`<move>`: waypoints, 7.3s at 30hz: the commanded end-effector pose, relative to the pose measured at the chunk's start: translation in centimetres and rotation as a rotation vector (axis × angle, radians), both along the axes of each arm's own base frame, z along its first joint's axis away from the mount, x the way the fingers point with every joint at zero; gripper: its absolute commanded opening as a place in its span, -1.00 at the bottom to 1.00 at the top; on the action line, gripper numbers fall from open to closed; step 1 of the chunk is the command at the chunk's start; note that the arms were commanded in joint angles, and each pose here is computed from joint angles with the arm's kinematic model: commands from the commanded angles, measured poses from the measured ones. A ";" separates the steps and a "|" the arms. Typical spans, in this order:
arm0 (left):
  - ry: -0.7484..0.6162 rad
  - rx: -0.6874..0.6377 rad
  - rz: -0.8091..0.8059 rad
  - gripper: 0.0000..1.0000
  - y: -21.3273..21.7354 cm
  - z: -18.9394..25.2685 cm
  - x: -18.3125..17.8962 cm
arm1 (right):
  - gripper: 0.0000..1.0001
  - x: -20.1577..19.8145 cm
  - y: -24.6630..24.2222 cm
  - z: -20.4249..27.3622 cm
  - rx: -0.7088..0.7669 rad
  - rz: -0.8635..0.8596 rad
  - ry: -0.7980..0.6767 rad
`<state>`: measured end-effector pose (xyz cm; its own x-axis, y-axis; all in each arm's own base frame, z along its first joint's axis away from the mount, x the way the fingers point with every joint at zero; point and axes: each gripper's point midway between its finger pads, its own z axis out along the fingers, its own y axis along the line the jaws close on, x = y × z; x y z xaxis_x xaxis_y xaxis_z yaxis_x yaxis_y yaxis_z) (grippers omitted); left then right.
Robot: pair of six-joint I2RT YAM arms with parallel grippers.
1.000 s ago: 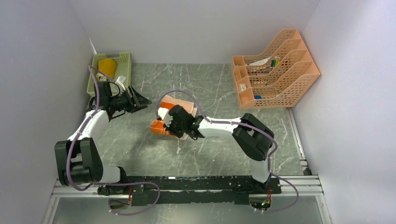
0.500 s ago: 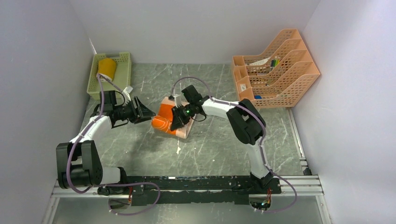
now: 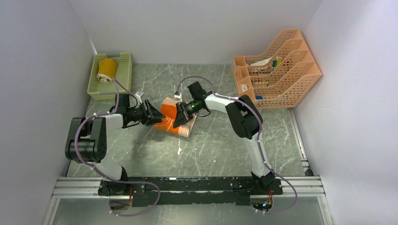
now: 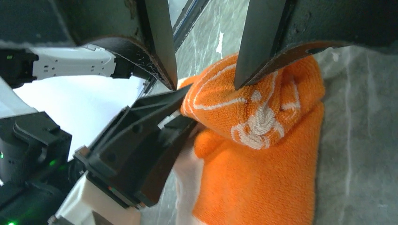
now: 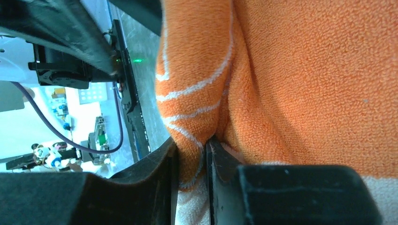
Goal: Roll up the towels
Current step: Roll the towel at the center of the board, then pick up the towel at the center of the board, then place the towel in the bin.
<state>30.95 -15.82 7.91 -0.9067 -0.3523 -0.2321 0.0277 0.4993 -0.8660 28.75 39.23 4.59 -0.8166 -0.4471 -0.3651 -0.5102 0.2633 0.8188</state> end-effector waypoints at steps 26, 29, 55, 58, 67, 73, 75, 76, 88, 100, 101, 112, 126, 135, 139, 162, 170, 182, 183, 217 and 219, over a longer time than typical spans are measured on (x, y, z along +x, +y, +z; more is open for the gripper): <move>-0.053 0.061 0.083 0.17 -1.3 -0.6 7.7 | 0.33 0.8 1.6 4.8 -0.305 0.030 -1.163; -0.061 0.043 0.070 0.17 -1.6 0.2 8.2 | 0.33 2.2 0.6 3.7 -0.390 -0.036 -1.235; -0.202 0.155 0.084 0.47 2.0 8.3 9.4 | -0.18 8.3 -3.9 -1.4 -0.353 -0.218 -0.563; -0.171 0.155 0.100 0.55 2.0 6.7 7.6 | -0.18 9.4 -4.5 -1.9 -0.275 -0.262 -0.412; -0.095 0.157 0.091 0.69 -1.4 2.2 5.5 | -0.22 11.8 -5.7 -2.8 -0.092 -0.359 -0.154; -0.102 0.132 0.095 0.98 -3.9 0.8 7.2 | -0.24 11.8 -6.0 -3.1 -0.021 -0.383 -0.057; -0.106 0.139 0.110 1.00 -4.3 0.2 8.1 | -0.24 11.4 -5.9 -2.9 0.012 -0.382 -0.027; -0.106 0.142 0.121 1.00 -4.4 -0.1 8.5 | -0.24 11.3 -5.9 -2.9 0.028 -0.386 -0.010; -0.138 -0.133 0.289 1.00 -7.1 -0.2 11.8 | -0.27 9.7 -5.6 -2.8 0.159 -0.391 0.122; -0.168 -0.143 0.330 1.00 -9.5 -0.6 12.8 | -0.31 8.0 -3.9 -1.6 0.253 -0.364 0.183; -0.170 -0.142 0.328 0.95 -9.7 -0.7 12.9 | -0.31 7.8 -3.7 -1.4 0.258 -0.358 0.184; -0.218 -0.081 0.324 -0.40 -9.4 0.6 14.6 | -0.29 7.8 -4.1 -0.3 0.222 -0.334 0.110; -0.390 0.347 0.311 -0.81 -1.3 9.8 20.9 | 0.00 10.5 -12.8 5.0 0.110 -0.524 -0.151; -0.409 0.669 0.293 -0.67 13.2 15.8 24.6 | 0.02 7.1 -13.9 5.4 0.105 -0.536 -0.175; -0.382 0.702 0.173 -0.69 17.6 13.9 25.5 | 0.02 5.1 -13.8 4.4 0.084 -0.512 -0.159; -0.593 0.381 0.206 -0.37 24.4 8.3 32.8 | 0.02 1.3 -9.7 2.5 -0.016 -0.363 -0.179; -0.603 0.505 0.360 -0.14 27.3 7.3 35.3 | 0.02 0.9 -8.9 1.9 -0.030 -0.342 -0.170; -0.657 0.556 0.331 0.87 26.6 10.1 34.7 | 0.02 0.3 -8.6 1.4 -0.041 -0.316 -0.168; -0.659 0.573 0.342 0.86 26.9 10.5 34.6 | 0.02 0.3 -8.6 1.5 -0.040 -0.315 -0.172; -0.606 0.843 0.536 0.83 27.6 11.8 34.5 | 0.04 0.4 -9.3 4.2 -0.037 -0.314 -0.304; -0.667 0.849 0.594 0.99 28.5 16.1 33.6 | 0.05 1.9 -9.0 6.0 -0.031 -0.317 -0.374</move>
<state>65.69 10.66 12.42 -0.4631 -0.2273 -0.8567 -0.0530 0.9719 -0.2292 28.24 29.54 6.47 -0.8283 -0.2090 -0.5199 -0.5490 0.4885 0.6782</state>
